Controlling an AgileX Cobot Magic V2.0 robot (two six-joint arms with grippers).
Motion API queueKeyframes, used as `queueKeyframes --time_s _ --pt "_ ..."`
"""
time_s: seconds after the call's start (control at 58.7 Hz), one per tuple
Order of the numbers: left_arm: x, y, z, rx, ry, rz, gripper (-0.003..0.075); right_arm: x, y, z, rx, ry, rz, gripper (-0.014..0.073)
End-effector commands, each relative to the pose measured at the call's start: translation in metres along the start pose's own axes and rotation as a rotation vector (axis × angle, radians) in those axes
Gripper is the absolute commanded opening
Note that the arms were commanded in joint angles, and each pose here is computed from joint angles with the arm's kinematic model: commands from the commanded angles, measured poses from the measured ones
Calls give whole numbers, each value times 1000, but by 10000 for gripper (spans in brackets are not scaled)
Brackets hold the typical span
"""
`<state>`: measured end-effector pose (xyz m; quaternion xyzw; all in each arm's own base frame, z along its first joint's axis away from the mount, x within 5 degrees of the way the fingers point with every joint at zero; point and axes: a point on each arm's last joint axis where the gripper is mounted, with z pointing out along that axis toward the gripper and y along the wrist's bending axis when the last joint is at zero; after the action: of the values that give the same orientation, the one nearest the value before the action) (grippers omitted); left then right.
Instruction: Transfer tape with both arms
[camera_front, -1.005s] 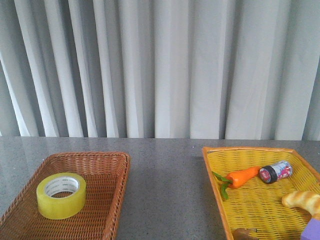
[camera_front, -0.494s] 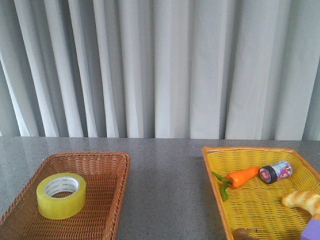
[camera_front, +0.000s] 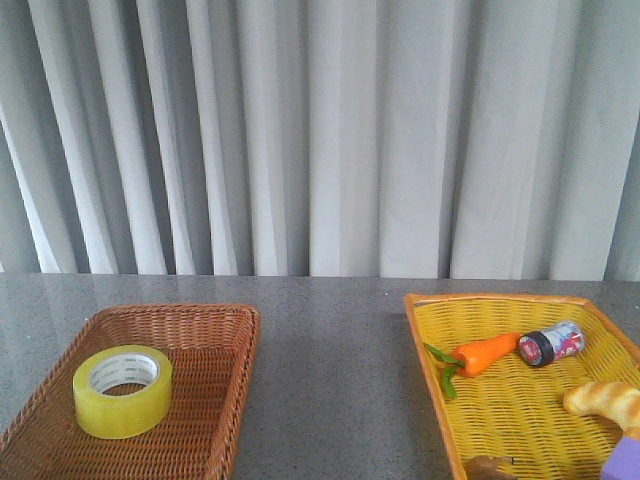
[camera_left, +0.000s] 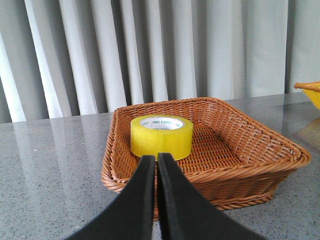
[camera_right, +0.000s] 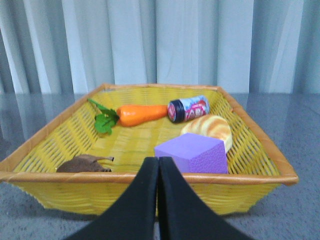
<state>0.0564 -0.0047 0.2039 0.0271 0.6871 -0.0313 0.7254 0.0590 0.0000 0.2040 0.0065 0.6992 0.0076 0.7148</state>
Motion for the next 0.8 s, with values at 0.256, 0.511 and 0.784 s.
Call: queueKeyframes --time_s 0.256,0.511,0.784 --pt "-11 0 -2 -2 -108 -17 -6 -1 0 0 1 -55 26 -4" --pt "-11 0 -2 -2 -108 -17 -6 4 -1 -3 8 -15 23 -4" --pt "-11 0 -2 -2 -108 -17 -6 0 0 -3 4 -55 86 -4"
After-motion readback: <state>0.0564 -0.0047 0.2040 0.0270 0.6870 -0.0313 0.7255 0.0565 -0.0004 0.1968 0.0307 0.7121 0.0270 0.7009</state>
